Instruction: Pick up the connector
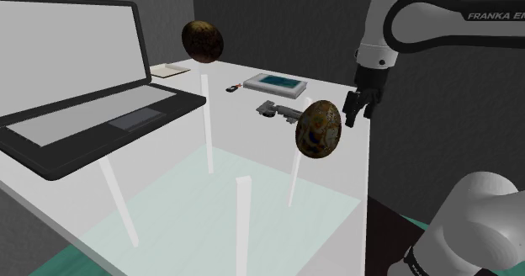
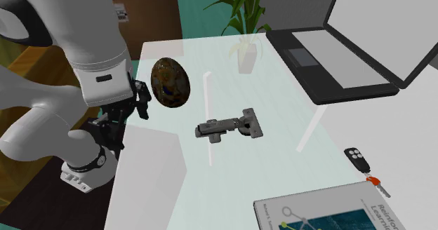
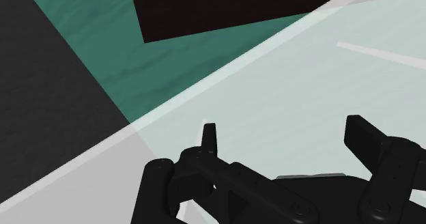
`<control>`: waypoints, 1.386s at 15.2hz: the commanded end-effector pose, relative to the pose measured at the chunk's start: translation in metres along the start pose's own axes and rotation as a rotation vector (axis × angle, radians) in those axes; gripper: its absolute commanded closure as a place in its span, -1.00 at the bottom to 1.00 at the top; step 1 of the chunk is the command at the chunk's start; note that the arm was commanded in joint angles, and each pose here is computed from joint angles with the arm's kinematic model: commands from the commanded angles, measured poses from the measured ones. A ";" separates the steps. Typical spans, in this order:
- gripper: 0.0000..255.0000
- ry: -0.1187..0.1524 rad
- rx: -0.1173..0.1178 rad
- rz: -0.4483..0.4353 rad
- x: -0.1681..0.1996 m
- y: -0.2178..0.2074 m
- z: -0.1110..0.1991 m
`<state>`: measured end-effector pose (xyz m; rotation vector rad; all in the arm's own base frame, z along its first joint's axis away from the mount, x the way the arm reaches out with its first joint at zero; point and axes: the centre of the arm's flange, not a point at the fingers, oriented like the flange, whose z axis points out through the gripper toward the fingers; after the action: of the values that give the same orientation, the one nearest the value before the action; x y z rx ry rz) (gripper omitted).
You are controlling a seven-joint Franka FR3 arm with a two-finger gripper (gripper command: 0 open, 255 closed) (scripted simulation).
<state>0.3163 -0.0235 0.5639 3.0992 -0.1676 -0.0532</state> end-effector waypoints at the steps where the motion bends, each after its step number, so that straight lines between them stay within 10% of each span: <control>1: -1.00 0.000 0.000 0.000 0.000 0.000 0.000; 16: -1.00 0.150 0.101 0.011 0.155 -0.070 -0.002; 21: -1.00 0.154 0.103 0.012 0.159 -0.073 0.019</control>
<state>0.4825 0.0306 0.5419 3.1867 -0.1888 0.1980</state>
